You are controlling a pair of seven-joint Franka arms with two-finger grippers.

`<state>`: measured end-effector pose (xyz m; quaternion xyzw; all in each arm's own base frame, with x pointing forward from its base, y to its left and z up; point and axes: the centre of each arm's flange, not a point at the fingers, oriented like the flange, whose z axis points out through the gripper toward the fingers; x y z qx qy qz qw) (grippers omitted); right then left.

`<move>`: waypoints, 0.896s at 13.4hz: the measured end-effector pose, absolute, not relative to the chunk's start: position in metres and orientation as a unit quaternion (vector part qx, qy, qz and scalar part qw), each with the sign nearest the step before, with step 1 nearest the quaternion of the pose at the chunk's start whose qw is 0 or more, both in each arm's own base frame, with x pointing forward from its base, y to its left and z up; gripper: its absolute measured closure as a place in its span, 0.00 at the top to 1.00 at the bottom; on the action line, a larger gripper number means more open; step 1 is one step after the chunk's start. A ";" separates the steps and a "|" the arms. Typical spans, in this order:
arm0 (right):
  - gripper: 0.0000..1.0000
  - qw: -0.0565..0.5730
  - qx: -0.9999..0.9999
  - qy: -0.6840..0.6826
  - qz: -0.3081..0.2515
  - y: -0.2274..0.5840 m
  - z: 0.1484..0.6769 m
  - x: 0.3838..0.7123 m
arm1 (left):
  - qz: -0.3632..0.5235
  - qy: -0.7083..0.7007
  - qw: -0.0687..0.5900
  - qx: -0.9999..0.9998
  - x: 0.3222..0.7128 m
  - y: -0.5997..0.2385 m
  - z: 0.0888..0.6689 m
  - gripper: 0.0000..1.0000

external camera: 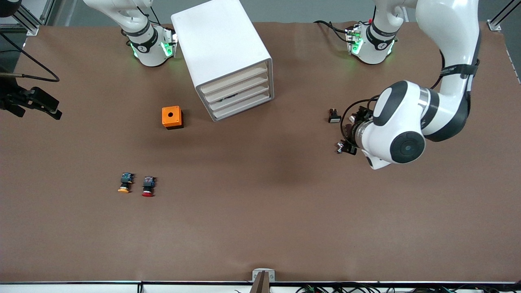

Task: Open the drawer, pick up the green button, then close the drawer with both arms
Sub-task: 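Reach the left gripper toward the handle of the white cabinet drawer, then grasp the drawer handle with the left gripper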

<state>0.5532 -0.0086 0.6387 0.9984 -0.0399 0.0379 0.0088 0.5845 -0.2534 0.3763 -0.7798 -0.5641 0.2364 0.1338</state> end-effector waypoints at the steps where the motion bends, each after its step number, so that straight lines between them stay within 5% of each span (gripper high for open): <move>1: 1.00 0.009 0.999 -0.039 0.038 -0.008 0.639 0.553 | 0.254 -0.576 0.134 -0.766 0.582 -0.265 0.368 1.00; 12: 1.00 0.009 0.999 -0.038 0.034 -0.008 0.637 0.553 | 0.363 -0.716 0.199 -0.563 0.526 -0.417 0.266 1.00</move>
